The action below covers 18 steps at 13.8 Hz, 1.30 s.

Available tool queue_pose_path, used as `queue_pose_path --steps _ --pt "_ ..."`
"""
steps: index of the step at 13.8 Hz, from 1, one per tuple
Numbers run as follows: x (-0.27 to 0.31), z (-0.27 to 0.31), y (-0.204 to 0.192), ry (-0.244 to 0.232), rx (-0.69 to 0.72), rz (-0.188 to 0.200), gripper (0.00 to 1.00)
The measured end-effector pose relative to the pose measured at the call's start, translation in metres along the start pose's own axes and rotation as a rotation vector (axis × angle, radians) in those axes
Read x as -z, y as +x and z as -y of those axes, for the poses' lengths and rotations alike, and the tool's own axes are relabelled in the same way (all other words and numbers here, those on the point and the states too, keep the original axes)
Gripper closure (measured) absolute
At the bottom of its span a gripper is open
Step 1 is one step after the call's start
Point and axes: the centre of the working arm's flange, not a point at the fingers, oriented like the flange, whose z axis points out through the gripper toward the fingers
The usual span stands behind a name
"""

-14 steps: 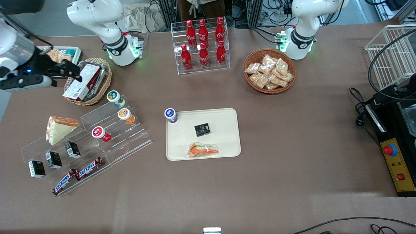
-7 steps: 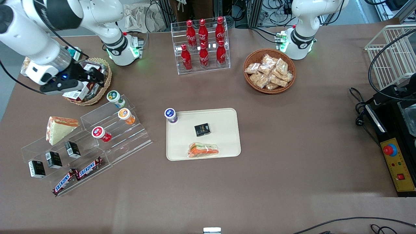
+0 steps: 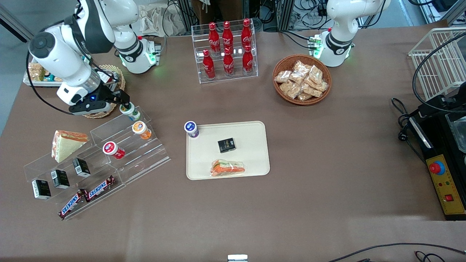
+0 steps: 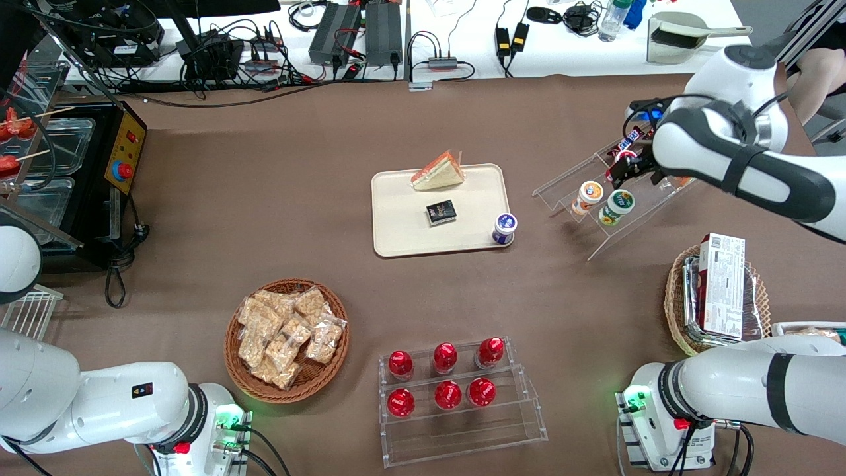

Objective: Place green gum on tray

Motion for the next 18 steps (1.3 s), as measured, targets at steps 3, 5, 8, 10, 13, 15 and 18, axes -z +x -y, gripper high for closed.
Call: queue_pose_path --steps 3,5,8,10,13,15,18 --pt "-0.014 0.024 -0.008 -0.001 -0.040 0.007 0.01" --pt "-0.015 0.034 -0.010 0.000 -0.043 0.003 0.01" --pt "-0.016 0.033 -0.010 0.001 -0.048 -0.002 0.01" --pt "-0.018 0.033 -0.010 0.001 -0.048 -0.004 0.01" --pt "-0.019 0.031 -0.011 0.002 -0.041 -0.005 0.02" --pt "-0.019 0.030 -0.011 0.002 -0.043 -0.004 0.01" --pt "-0.019 0.029 -0.011 0.002 -0.043 -0.004 0.01"
